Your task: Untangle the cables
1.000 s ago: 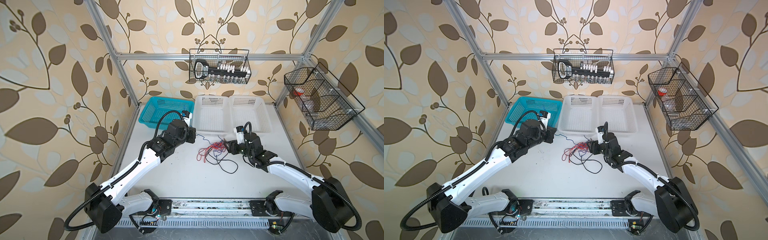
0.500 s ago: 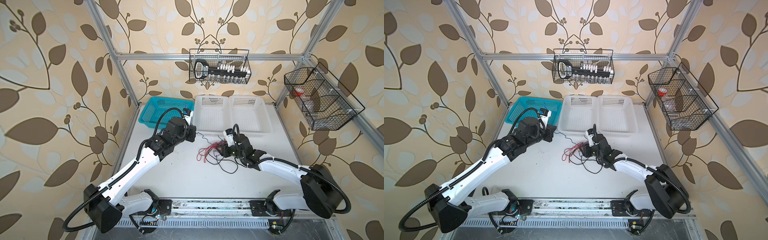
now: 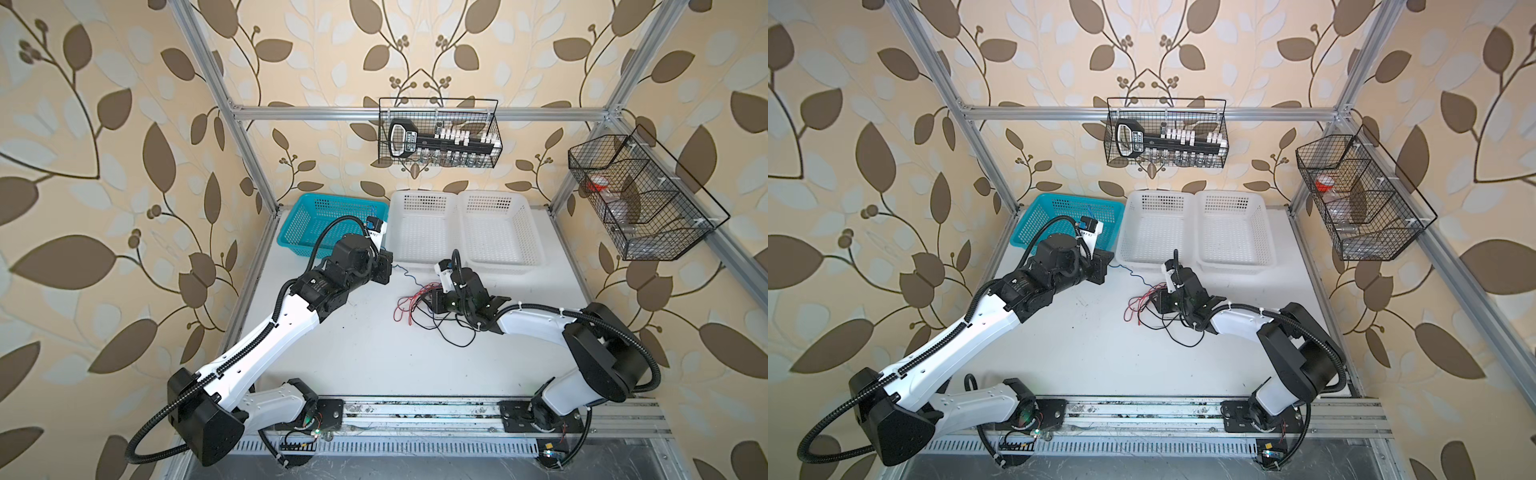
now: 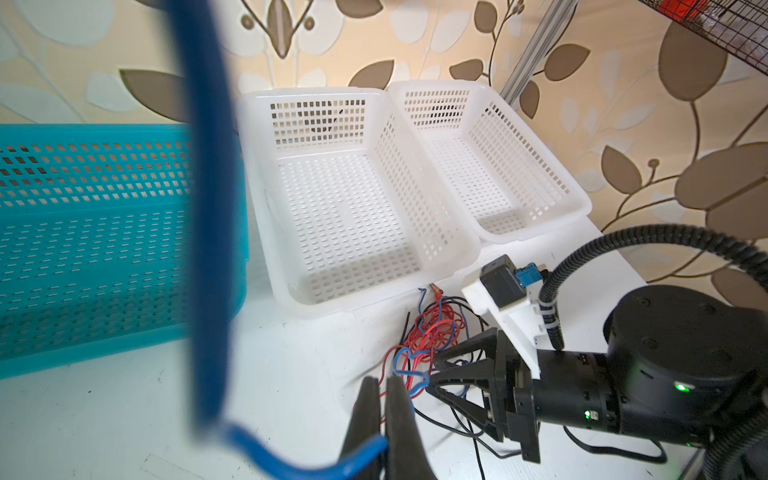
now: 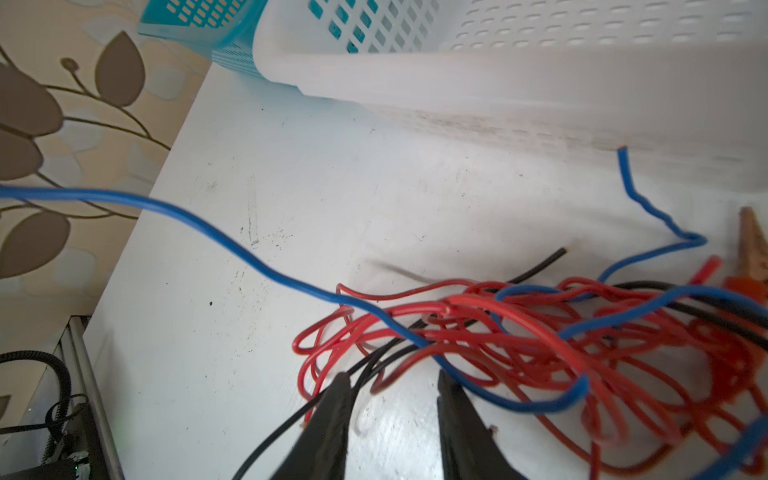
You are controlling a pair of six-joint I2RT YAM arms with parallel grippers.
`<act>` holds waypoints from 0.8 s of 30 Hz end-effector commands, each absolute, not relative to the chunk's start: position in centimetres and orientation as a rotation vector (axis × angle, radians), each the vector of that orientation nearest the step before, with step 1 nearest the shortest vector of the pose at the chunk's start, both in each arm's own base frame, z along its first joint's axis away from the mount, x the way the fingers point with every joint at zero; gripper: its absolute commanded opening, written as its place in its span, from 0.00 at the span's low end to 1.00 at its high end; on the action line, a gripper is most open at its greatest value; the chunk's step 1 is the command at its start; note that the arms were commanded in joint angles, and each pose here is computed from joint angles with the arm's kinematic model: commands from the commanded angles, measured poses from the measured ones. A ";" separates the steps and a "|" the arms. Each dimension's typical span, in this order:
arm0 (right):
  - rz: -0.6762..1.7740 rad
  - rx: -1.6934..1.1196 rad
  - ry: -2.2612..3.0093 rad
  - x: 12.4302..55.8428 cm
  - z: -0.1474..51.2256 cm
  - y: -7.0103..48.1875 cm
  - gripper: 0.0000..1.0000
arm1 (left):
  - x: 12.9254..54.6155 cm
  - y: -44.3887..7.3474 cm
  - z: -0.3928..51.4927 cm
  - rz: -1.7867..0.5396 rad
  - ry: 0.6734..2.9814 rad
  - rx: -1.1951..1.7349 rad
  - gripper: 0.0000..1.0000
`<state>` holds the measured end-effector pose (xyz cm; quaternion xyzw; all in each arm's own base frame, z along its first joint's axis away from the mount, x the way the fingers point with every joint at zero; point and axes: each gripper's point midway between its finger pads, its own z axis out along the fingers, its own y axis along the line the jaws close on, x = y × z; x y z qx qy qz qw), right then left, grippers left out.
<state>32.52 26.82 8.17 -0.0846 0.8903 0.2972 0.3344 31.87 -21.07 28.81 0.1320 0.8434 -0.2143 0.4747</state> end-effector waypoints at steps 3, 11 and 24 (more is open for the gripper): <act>0.836 -0.197 2.293 33.7 8.6 28.4 0.26 | 32.0 -20.7 31.4 -0.541 1.981 0.307 0.00; 0.775 -0.158 2.311 33.2 7.3 26.8 0.06 | 32.1 -18.8 31.5 -0.427 1.970 0.267 0.00; 0.716 -0.064 2.321 33.8 6.4 22.4 0.00 | 30.1 -16.0 34.5 -0.325 1.927 0.285 0.00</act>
